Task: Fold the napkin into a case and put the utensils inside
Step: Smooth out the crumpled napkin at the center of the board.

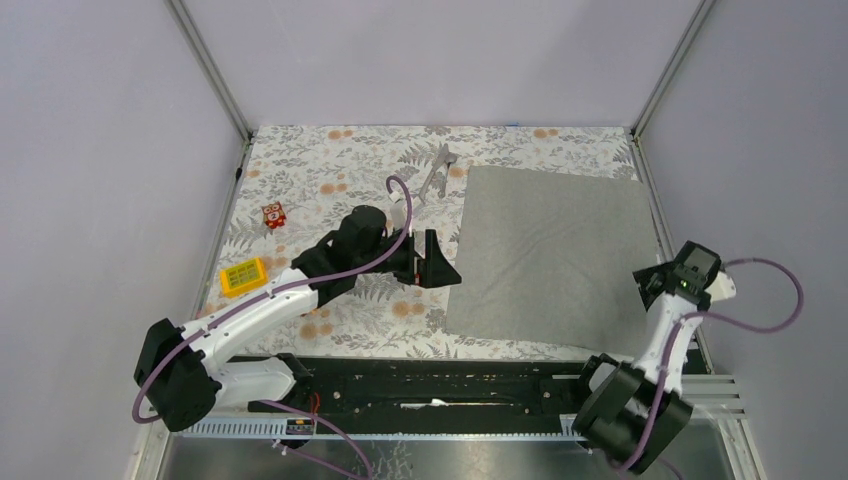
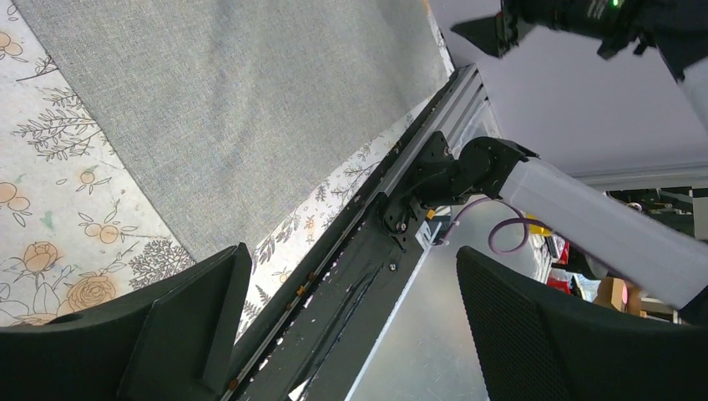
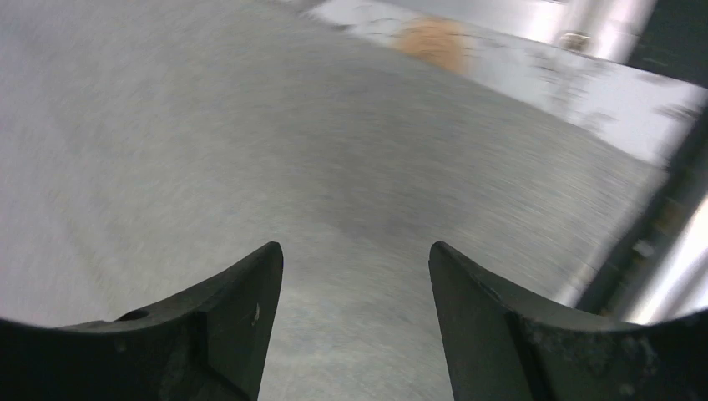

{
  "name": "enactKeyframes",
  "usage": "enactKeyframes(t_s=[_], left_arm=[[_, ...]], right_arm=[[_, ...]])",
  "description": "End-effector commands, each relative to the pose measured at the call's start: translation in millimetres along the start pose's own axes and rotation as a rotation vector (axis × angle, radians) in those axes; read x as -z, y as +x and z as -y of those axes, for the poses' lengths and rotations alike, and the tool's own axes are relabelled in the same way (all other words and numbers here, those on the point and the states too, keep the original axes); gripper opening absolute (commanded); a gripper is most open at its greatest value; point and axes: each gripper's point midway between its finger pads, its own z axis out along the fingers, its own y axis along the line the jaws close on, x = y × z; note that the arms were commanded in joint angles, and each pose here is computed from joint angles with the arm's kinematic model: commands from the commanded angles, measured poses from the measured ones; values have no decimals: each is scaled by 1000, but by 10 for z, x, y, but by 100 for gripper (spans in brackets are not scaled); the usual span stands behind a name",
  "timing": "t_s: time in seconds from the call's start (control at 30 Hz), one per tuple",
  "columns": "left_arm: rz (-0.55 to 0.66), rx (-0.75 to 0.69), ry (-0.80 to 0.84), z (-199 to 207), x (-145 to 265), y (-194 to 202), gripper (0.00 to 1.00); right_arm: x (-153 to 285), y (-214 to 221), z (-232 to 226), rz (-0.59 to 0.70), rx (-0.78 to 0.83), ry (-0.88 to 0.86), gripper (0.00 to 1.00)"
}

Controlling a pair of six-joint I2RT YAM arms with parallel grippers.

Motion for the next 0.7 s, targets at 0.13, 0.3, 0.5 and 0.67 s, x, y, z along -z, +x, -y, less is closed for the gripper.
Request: enactKeyframes(t_s=[0.13, 0.3, 0.5, 0.67], left_arm=[[43, -27, -15, -89, -160, -138, 99], [41, -23, -35, -188, -291, -157, 99], [72, -67, -149, -398, -326, -285, 99], [90, -81, -232, -603, -313, -351, 99]], right_arm=[[141, -111, -1666, -117, 292, -638, 93], [211, 313, -2770, -284, 421, -832, 98], [235, 1203, -3705, -449, 492, -896, 98], [130, 1874, -4051, -534, 513, -907, 96]])
